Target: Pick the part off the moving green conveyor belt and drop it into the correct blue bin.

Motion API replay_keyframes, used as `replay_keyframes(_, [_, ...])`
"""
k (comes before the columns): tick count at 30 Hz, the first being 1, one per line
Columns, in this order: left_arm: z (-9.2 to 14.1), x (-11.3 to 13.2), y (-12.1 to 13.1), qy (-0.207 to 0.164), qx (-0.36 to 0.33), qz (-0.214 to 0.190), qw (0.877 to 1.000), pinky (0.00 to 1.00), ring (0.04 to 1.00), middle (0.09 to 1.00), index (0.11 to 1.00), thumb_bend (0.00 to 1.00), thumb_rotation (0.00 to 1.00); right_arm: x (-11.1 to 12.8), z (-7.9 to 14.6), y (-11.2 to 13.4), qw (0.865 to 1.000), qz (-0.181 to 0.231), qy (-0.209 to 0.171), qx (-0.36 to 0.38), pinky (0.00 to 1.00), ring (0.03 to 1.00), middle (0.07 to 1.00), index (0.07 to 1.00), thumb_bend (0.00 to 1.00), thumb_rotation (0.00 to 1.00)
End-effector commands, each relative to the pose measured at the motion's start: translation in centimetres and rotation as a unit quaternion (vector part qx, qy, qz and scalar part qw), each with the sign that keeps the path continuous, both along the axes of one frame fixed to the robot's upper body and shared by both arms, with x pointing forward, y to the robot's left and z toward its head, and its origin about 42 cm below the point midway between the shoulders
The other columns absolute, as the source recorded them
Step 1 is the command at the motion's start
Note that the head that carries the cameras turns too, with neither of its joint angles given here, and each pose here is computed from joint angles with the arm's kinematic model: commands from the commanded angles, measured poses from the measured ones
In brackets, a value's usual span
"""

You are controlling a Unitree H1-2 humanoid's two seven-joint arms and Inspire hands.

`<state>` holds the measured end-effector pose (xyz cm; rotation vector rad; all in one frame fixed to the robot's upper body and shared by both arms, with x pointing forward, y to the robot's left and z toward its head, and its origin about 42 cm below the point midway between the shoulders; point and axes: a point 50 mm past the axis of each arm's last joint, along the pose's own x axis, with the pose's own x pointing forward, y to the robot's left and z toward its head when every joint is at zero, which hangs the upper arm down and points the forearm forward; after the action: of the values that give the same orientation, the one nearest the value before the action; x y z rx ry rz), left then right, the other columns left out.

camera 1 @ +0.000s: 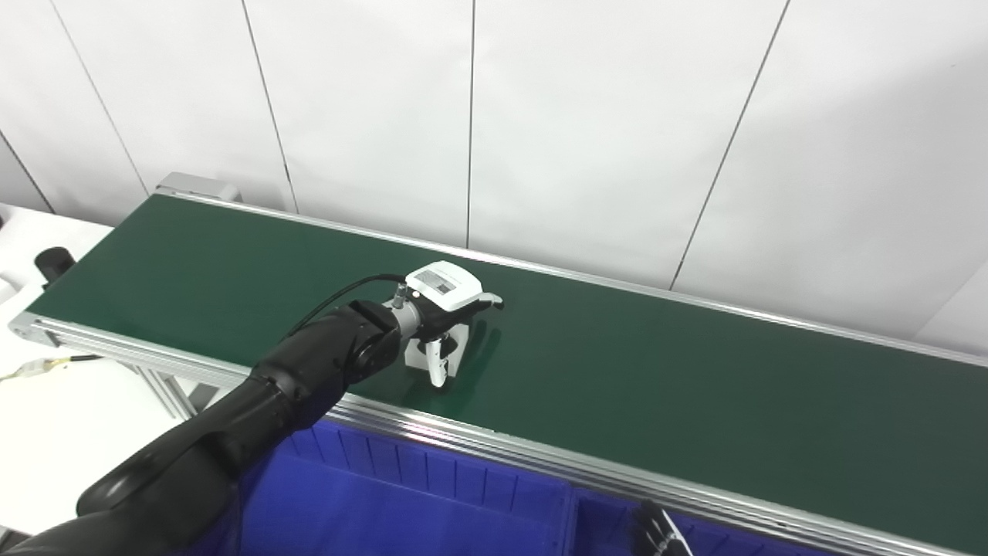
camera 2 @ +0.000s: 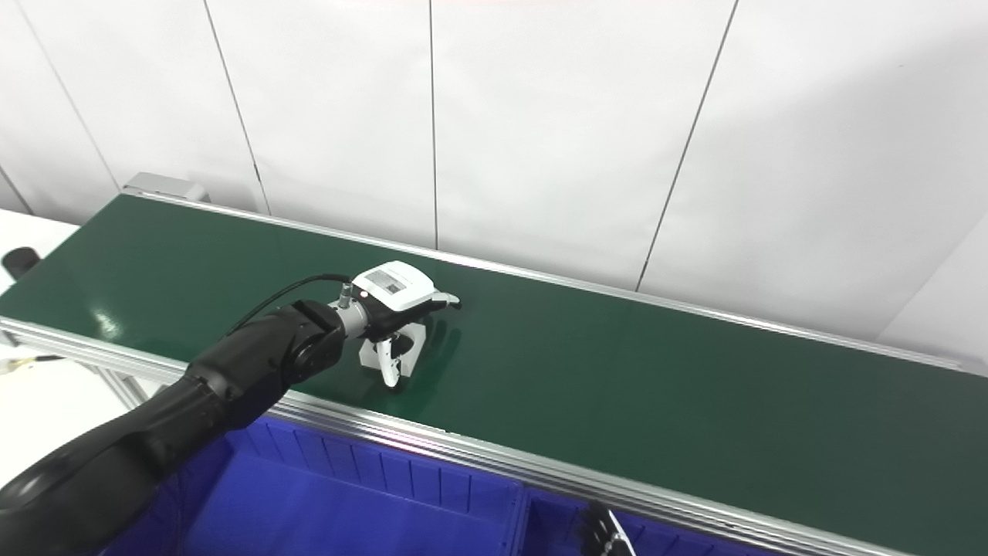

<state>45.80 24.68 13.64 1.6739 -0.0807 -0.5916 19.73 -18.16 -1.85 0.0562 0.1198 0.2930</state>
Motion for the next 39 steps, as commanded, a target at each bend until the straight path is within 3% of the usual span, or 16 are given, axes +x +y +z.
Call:
replay_keyframes(1, [3.4,1.9,0.0,-0.054,0.001,0.004,0.999,0.82,0.85,0.866,0.887,1.0,0.15,0.5,1.0,0.3,0.999,0.003,-0.035,0.007,0.91,0.901,0.909,0.929,0.73,0.89])
replay_keyframes(10, [3.5,2.6,0.4,-0.052,0.014,0.016,0.998,0.81,0.839,0.857,0.871,1.0,0.12,0.5,1.1,0.5,0.999,0.005,-0.037,0.011,0.89,0.889,0.896,0.919,0.71,0.88])
replay_keyframes(16, [1.2,2.6,-0.1,-0.049,0.046,0.02,0.997,0.79,0.814,0.826,0.835,1.0,0.12,0.4,1.3,0.6,0.999,0.004,-0.04,0.013,0.89,0.884,0.901,0.922,0.7,0.87])
replay_keyframes(18, [0.4,2.5,-0.4,-0.05,0.061,0.026,0.997,0.73,0.787,0.804,0.806,1.0,0.11,0.4,1.3,0.6,0.999,0.003,-0.041,0.013,0.89,0.883,0.901,0.921,0.7,0.87])
replay_keyframes(19, [0.1,2.4,-0.5,-0.054,0.069,0.028,0.996,0.64,0.733,0.771,0.767,0.97,0.07,0.3,1.4,0.6,0.999,0.002,-0.041,0.014,0.89,0.884,0.902,0.921,0.71,0.87])
replay_keyframes(20, [-0.1,2.4,-0.5,-0.057,0.073,0.029,0.995,0.5,0.605,0.695,0.722,0.92,0.03,0.3,1.4,0.6,0.999,0.002,-0.041,0.014,0.89,0.885,0.903,0.921,0.71,0.87])
replay_keyframes(21, [-0.5,2.3,-0.6,-0.063,0.078,0.027,0.995,0.45,0.562,0.67,0.706,0.9,0.02,0.3,1.4,0.6,0.999,0.002,-0.041,0.013,0.89,0.885,0.903,0.922,0.72,0.87])
replay_keyframes(22, [-0.7,2.3,-0.6,-0.067,0.082,0.024,0.994,0.35,0.451,0.548,0.618,0.72,0.01,0.3,1.4,0.6,0.999,0.002,-0.042,0.012,0.89,0.886,0.903,0.923,0.72,0.88])
replay_keyframes(23, [-0.9,2.3,-0.7,-0.064,0.074,0.023,0.995,0.3,0.394,0.486,0.572,0.62,0.0,0.3,1.4,0.6,0.999,0.002,-0.042,0.011,0.89,0.886,0.904,0.924,0.72,0.88])
replay_keyframes(24, [-1.0,2.2,-0.6,-0.062,0.068,0.022,0.995,0.21,0.288,0.477,0.521,0.56,0.0,0.3,1.4,0.6,0.999,0.002,-0.042,0.011,0.89,0.885,0.903,0.923,0.73,0.89])
replay_keyframes(25, [-1.2,2.3,-0.6,-0.055,0.067,0.024,0.996,0.18,0.252,0.474,0.504,0.55,0.0,0.3,1.4,0.6,0.999,0.002,-0.042,0.012,0.89,0.885,0.903,0.922,0.73,0.89])
replay_keyframes(30, [-1.1,2.4,-0.7,-0.031,0.087,0.026,0.995,0.15,0.216,0.471,0.482,0.52,0.0,0.3,1.4,0.9,0.999,0.003,-0.042,0.014,0.88,0.879,0.901,0.922,0.73,0.89])
replay_keyframes(39, [-0.8,2.5,-1.4,-0.032,0.094,0.016,0.995,0.14,0.216,0.472,0.483,0.52,0.0,0.4,1.5,1.1,0.999,-0.001,-0.044,0.018,0.88,0.878,0.899,0.918,0.75,0.88])
